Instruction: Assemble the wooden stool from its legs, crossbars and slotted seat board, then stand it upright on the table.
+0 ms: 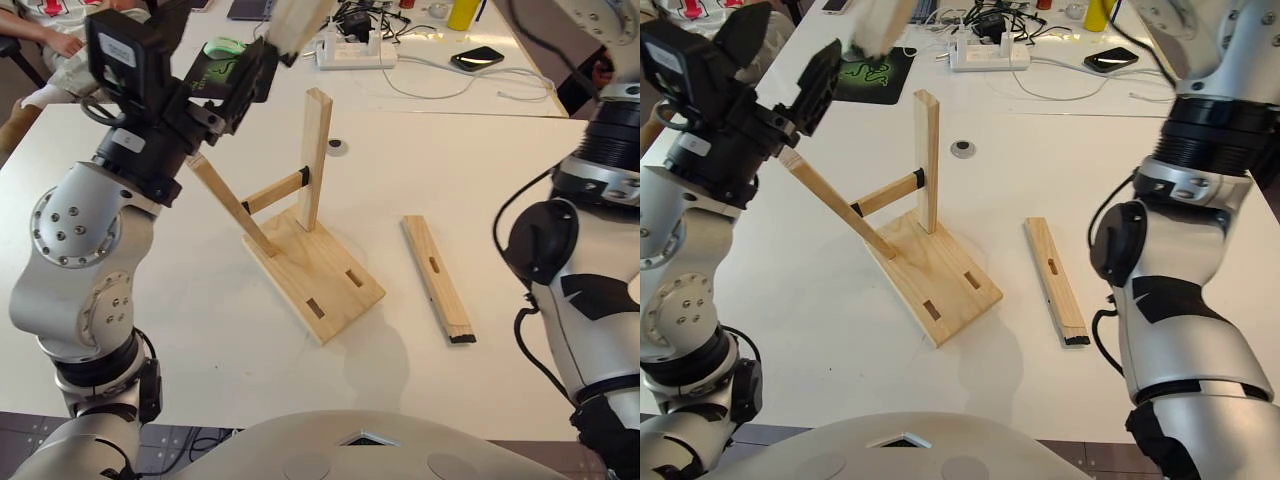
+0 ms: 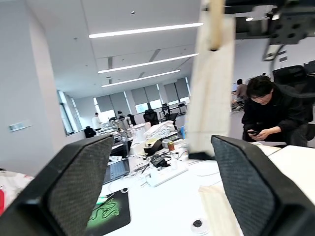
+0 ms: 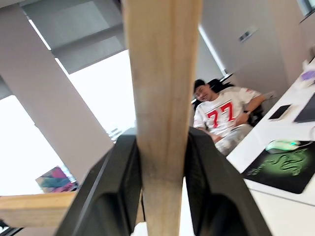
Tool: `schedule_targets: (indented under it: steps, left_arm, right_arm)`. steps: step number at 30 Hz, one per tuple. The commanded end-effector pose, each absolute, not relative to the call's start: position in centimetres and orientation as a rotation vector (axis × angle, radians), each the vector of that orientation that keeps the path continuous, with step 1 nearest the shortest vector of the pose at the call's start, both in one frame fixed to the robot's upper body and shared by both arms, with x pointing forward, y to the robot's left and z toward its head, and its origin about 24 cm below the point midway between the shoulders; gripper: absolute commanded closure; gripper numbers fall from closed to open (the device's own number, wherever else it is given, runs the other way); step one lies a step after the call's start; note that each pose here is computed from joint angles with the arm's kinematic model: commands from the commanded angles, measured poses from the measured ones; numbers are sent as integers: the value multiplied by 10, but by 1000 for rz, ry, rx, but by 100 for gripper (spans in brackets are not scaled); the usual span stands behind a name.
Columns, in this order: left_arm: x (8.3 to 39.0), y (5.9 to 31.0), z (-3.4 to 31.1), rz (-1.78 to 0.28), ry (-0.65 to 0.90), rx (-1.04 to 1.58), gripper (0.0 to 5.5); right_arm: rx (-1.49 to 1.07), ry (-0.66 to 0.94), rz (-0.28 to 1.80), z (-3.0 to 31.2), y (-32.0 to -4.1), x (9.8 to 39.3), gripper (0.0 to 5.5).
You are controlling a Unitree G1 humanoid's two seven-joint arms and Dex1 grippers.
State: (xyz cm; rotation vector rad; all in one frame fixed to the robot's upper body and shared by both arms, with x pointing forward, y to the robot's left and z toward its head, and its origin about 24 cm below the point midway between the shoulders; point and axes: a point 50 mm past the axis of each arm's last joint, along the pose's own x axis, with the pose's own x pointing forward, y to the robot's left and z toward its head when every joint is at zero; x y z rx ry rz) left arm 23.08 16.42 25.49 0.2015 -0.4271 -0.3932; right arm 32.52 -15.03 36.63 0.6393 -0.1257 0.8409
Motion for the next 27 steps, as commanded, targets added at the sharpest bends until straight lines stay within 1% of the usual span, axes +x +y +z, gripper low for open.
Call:
schedule_targets:
  steps: [1,4,6,8,12,15,20,27]
  left_arm:
    - [221,179,262,-302,-444,219,183]
    - [217,185,267,-266,-460,226,183]
    - [215,187,268,-256,-461,225,183]
    - [215,188,268,-250,-458,224,183]
    - [214,188,267,-245,-453,221,183]
    - [213,189,267,-238,-453,219,183]
    - [213,190,268,-232,-455,217,183]
    - [219,190,271,-262,-453,219,183]
  right_arm:
    - [454,-88,869,344,-156,307,445]
    - [349,30,883,300,-154,293,445]
    - [260,76,884,275,-152,283,445]
    - [213,110,884,254,-151,275,445]
    - [199,166,853,221,-152,261,445]
    - [253,161,789,206,-156,250,445]
    - [290,111,727,192,-159,235,445]
    - [291,141,695,168,-160,218,445]
